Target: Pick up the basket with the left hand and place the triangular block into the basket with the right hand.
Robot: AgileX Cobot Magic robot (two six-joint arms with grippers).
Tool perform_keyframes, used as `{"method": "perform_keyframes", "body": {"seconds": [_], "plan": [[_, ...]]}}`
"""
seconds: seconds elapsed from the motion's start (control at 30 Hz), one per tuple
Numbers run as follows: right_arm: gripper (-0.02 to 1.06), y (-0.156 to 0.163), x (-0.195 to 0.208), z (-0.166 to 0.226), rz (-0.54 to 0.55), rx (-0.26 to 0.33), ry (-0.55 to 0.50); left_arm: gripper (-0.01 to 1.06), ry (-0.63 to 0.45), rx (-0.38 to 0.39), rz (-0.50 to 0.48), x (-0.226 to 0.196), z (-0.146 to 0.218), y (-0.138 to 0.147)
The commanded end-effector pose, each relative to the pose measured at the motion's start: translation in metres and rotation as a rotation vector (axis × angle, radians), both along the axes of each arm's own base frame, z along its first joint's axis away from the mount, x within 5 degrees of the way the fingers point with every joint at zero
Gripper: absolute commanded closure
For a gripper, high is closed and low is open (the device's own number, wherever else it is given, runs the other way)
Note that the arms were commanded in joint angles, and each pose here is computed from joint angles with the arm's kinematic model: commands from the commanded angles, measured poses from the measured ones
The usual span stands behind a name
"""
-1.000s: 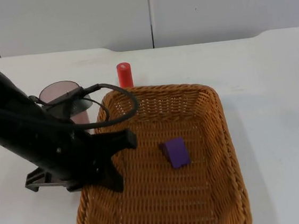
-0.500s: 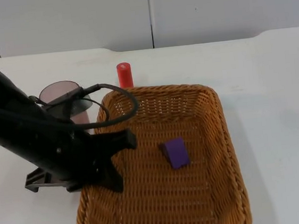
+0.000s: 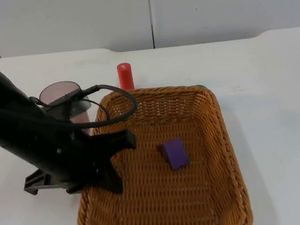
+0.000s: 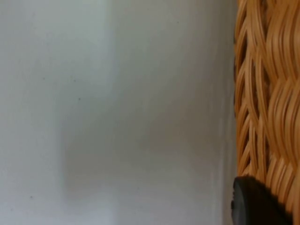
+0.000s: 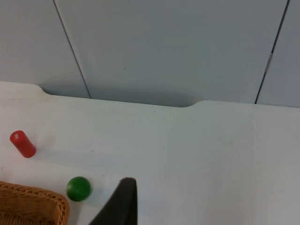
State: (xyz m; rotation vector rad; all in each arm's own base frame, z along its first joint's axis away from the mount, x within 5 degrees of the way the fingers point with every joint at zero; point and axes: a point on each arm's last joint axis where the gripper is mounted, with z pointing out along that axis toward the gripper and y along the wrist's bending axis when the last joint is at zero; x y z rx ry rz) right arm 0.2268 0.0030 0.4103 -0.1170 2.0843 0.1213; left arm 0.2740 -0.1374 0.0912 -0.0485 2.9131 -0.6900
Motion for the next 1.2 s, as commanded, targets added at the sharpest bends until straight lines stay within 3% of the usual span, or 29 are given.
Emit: {"method": "perform_keyframes", "body": {"seconds": [0.0,0.2,0.27,0.33,0.37,0.47,0.5,0.67,0.73,0.8,1.17], "plan": [[0.00,-0.001,-0.002,0.001,-0.001,-0.013,-0.009,1.05,-0.010,-0.007,0.015,0.001,0.003,-0.001],[0.00,-0.001,-0.002,0.002,-0.001,-0.014,-0.012,1.05,-0.027,0.004,0.027,0.003,0.004,0.000],[0.00,-0.001,-0.002,0.002,0.000,-0.016,-0.014,0.96,-0.038,0.013,0.043,0.004,0.004,0.001],[0.00,-0.001,-0.002,0.002,0.001,-0.019,-0.015,0.70,-0.037,0.013,0.043,0.004,0.004,0.001],[0.00,-0.001,-0.002,0.002,0.001,-0.019,-0.015,0.70,-0.037,0.013,0.043,0.004,0.004,0.001],[0.00,-0.002,-0.001,0.002,-0.002,-0.019,-0.023,0.12,-0.028,0.007,0.040,0.003,0.004,0.000],[0.00,-0.002,-0.001,0.003,-0.002,-0.019,-0.026,0.00,-0.015,-0.003,0.032,0.002,0.004,-0.001],[0.00,-0.002,-0.001,0.003,-0.003,-0.019,-0.029,0.00,0.008,-0.019,-0.064,-0.005,0.009,-0.003],[0.00,-0.002,-0.001,0.003,-0.003,-0.019,-0.029,0.00,-0.010,-0.016,-0.075,-0.005,0.013,-0.003],[0.00,-0.002,-0.001,0.002,-0.002,-0.019,-0.024,0.00,-0.035,-0.025,-0.026,-0.003,0.024,-0.002],[0.00,-0.001,-0.002,0.001,0.003,-0.016,-0.010,0.00,-0.395,0.067,-0.021,0.001,0.099,0.015]]}}
